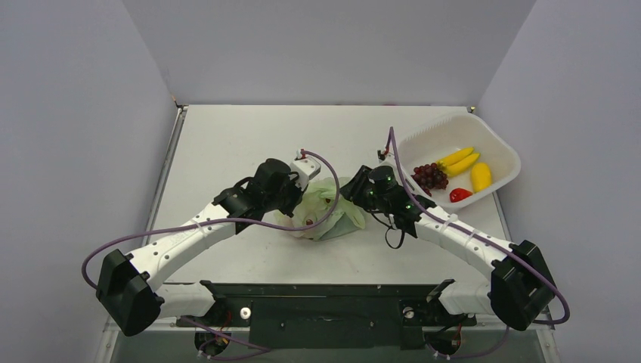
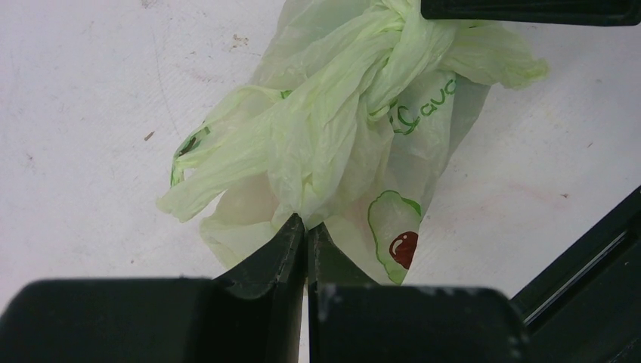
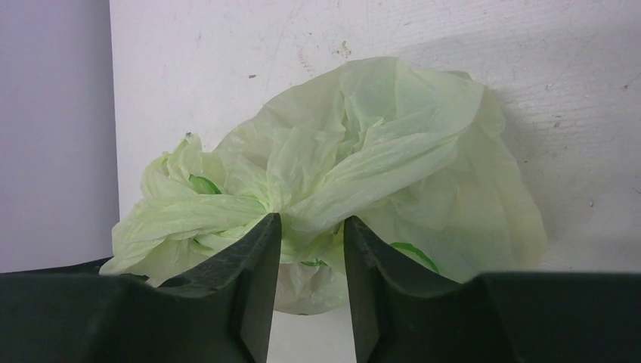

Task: Take the fake fruits out of the plastic bag
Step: Untie the plastic bag at the center of the board.

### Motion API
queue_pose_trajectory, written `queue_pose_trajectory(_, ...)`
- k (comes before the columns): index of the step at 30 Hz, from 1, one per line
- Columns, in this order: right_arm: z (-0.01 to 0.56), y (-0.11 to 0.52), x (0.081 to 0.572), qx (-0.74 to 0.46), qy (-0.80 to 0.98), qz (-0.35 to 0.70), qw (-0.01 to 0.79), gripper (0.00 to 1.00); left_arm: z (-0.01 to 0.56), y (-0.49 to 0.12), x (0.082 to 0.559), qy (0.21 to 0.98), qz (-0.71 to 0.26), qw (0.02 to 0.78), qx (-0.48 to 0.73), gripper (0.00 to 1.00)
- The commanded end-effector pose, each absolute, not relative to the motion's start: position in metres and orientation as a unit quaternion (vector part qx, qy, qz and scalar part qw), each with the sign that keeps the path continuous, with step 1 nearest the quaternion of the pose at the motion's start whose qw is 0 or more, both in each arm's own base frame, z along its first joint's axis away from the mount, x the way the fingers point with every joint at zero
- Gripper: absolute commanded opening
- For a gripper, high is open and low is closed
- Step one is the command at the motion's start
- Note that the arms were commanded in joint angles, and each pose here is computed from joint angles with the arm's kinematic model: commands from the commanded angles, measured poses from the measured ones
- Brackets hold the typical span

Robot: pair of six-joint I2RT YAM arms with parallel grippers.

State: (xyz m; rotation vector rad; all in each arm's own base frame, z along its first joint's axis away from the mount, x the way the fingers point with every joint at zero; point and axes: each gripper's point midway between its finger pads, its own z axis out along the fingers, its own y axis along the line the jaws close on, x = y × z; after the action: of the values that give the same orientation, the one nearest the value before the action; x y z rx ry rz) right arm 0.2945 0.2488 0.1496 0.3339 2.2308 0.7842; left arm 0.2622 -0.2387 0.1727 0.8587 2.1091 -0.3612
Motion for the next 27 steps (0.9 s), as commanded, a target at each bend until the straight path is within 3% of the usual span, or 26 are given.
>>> queue_pose_trajectory(1,0.162,0.250,0.307,0.133,0.858,0.306,0.391,0.31,0.187,-0.248,0.265,0.820,-0.161,0.428,0.344,0.00)
queue_pose_trajectory(4,0.159,0.253,0.307,0.129,0.859,0.309,0.386,0.28,0.188,-0.248,0.265,0.819,-0.160,0.431,0.343,0.00)
queue_pose_trajectory(12,0.160,0.251,0.308,0.130,0.858,0.310,0.389,0.00,0.188,-0.246,0.266,0.820,-0.156,0.432,0.340,0.00)
queue_pose_trajectory(22,0.138,0.163,0.320,0.245,0.847,0.228,0.412,0.00,0.187,-0.232,0.278,0.833,-0.112,0.446,0.309,0.00)
queue_pose_trajectory(27,0.127,0.135,0.311,0.244,0.850,0.207,0.418,0.00,0.189,-0.235,0.275,0.829,-0.124,0.445,0.315,0.00)
